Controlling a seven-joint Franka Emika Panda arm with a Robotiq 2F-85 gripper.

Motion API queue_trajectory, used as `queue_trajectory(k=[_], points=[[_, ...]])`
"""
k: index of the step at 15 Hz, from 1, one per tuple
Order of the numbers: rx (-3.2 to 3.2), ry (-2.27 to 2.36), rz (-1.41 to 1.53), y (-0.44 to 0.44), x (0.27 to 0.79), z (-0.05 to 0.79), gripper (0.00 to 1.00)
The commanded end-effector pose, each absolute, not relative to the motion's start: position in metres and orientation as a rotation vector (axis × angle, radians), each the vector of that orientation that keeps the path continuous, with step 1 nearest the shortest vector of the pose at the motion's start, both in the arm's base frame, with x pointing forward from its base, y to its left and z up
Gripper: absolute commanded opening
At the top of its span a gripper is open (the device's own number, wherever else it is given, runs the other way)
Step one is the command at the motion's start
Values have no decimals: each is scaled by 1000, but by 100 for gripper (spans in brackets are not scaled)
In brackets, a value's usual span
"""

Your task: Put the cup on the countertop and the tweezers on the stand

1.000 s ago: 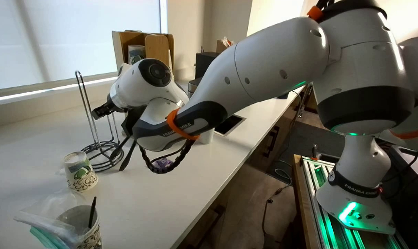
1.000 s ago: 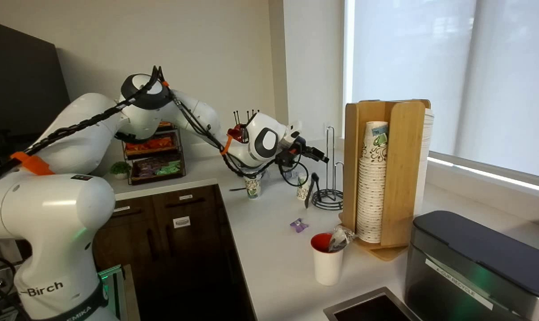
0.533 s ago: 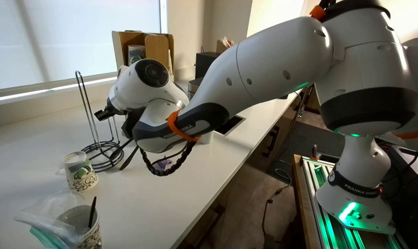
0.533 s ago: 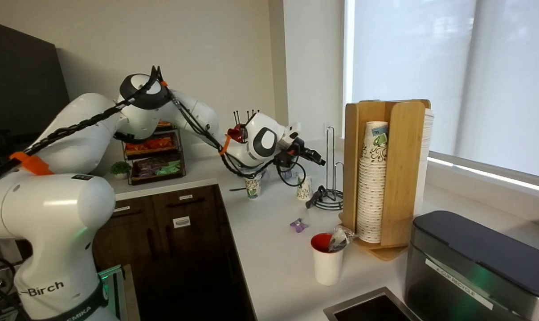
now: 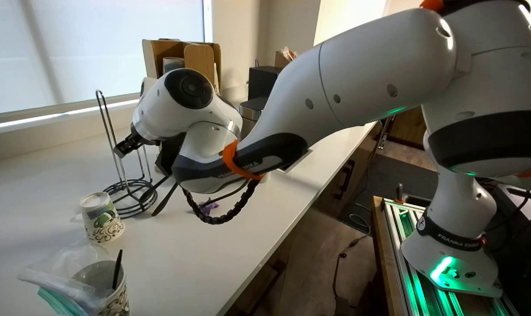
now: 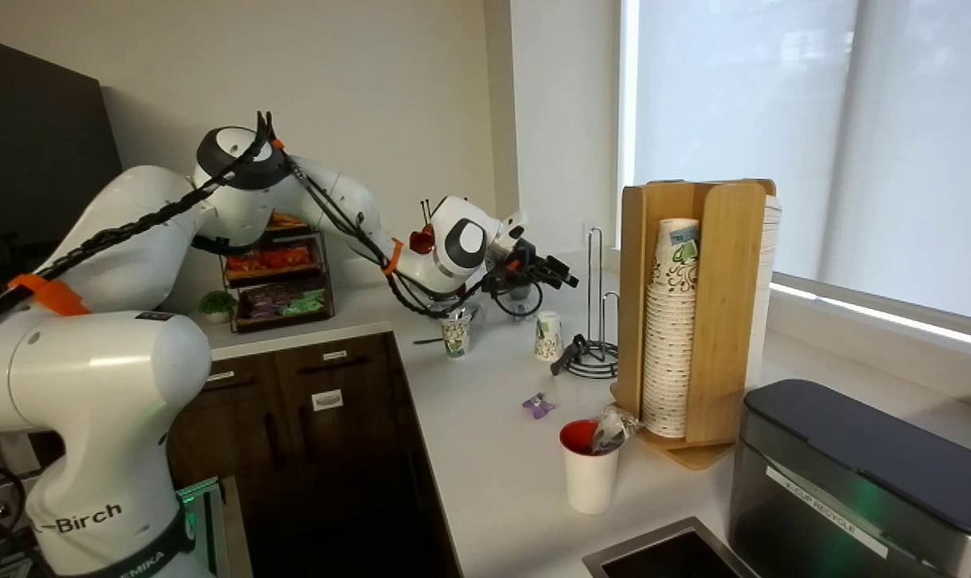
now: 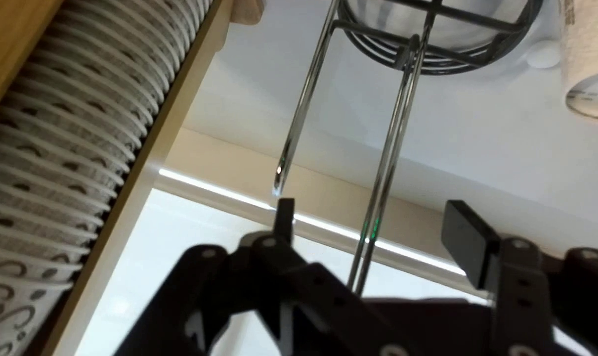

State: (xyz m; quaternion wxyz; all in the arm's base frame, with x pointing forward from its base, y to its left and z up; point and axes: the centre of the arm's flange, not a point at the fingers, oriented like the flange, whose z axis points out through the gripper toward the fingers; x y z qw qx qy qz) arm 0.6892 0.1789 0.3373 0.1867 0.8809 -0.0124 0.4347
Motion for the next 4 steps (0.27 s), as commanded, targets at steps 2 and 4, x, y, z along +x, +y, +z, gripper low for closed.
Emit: queue_trajectory(k=[2, 4], points=[[2453, 303, 1336, 209, 647, 358, 100], [2440, 231, 1339, 214, 663, 358, 100]])
